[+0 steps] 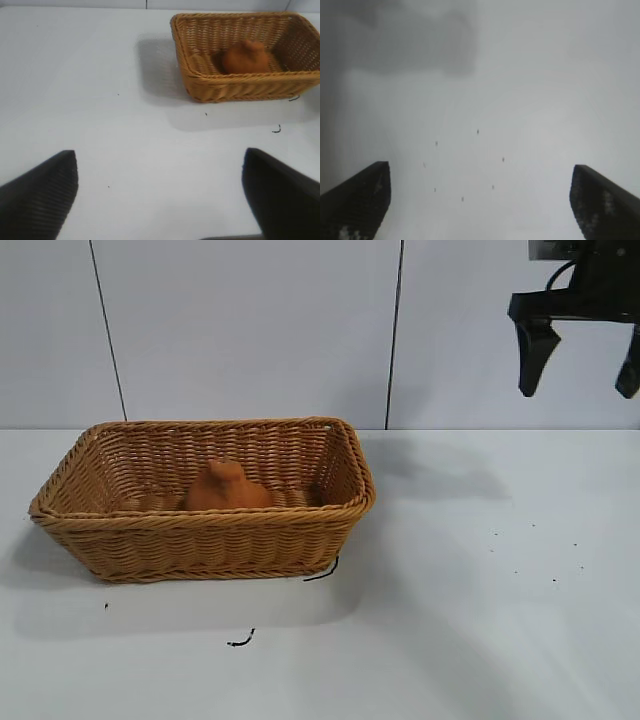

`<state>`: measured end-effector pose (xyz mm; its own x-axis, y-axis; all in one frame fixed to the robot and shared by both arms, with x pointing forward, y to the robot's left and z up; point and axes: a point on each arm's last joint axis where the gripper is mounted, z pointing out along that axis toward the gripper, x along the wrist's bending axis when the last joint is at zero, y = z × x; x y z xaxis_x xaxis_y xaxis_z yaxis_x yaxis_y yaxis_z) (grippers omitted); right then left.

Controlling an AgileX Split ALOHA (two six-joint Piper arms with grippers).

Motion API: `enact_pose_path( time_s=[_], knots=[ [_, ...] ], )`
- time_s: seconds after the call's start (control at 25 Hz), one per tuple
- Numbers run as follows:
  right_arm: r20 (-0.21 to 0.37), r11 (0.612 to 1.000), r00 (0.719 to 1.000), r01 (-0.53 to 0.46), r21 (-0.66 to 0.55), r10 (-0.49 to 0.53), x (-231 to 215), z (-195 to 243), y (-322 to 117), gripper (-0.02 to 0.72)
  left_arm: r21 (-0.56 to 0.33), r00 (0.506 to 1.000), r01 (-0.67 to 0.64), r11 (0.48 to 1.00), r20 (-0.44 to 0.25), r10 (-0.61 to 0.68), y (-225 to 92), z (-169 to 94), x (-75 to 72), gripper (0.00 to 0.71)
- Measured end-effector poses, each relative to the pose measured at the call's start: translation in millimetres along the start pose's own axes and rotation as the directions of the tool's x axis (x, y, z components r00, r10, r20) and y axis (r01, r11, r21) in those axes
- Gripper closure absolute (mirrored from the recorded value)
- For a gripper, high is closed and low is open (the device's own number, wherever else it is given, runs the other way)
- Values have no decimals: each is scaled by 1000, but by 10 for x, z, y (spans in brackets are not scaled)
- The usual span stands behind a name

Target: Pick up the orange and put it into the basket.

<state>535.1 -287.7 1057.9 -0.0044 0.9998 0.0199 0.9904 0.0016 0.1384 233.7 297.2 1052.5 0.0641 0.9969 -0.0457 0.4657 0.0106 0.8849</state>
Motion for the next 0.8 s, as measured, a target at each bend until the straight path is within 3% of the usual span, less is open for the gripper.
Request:
enact_pose_path(
  time_s=[0.24,0.4,0.72,0.8],
  knots=[
    [0,996,1000,25,-81,-25,-22,-278,-890,8,0,1000,0,1000,0,0,0,0,0,71],
    [4,977,998,54,-206,-55,-36,-338,-1396,8,0,1000,0,1000,0,0,0,0,0,71],
    [17,878,998,65,-475,-64,-65,-157,-2258,8,0,1000,0,1000,0,0,0,0,0,71],
    [21,821,998,64,-568,-64,-69,-212,-2397,8,0,1000,0,1000,0,0,0,0,0,71]
  ],
)
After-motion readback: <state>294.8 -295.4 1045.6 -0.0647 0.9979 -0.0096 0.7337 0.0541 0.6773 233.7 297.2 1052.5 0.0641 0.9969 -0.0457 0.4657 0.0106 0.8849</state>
